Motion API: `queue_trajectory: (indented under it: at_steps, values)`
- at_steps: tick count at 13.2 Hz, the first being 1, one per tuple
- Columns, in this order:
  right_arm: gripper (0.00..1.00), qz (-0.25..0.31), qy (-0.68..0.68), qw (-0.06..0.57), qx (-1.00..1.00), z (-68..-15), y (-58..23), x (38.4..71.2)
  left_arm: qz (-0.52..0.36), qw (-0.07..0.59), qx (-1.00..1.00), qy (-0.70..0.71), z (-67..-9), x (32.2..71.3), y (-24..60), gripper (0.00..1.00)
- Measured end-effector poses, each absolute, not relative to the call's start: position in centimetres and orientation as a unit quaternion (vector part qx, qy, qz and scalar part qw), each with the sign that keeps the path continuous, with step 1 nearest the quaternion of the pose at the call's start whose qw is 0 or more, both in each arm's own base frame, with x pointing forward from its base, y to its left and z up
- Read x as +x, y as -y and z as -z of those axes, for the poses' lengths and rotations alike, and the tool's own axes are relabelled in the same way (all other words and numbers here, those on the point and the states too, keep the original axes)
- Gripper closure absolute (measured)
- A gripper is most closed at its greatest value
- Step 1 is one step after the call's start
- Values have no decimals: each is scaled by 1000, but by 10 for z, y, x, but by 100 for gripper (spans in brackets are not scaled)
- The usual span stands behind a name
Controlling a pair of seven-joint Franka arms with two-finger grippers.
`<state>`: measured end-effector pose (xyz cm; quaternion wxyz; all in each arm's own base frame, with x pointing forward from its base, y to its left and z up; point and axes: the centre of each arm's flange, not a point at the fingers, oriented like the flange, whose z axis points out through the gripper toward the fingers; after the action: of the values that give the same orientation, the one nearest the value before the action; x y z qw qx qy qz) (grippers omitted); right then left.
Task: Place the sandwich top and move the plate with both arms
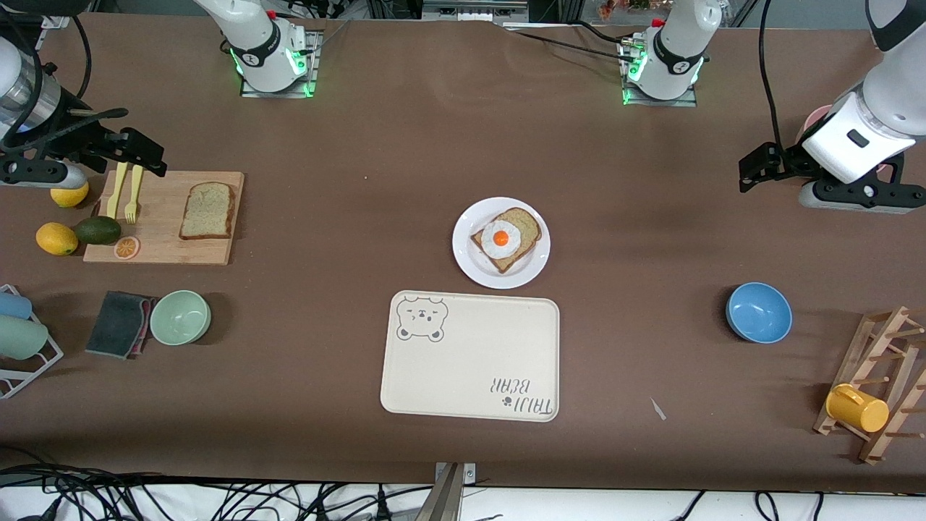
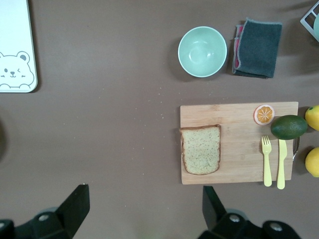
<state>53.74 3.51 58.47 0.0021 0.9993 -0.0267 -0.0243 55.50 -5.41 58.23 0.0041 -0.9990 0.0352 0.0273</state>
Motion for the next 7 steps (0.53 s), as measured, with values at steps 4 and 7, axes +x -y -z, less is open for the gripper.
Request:
queue_trajectory:
  at_steps: [4, 7]
  values:
    - [0, 30, 25, 3, 999, -583, -37, 536, -27, 4, -999, -35, -582, 555, 54, 0]
    - [0, 30, 24, 3, 999, -583, -38, 536, -27, 4, -999, -35, -582, 555, 54, 0]
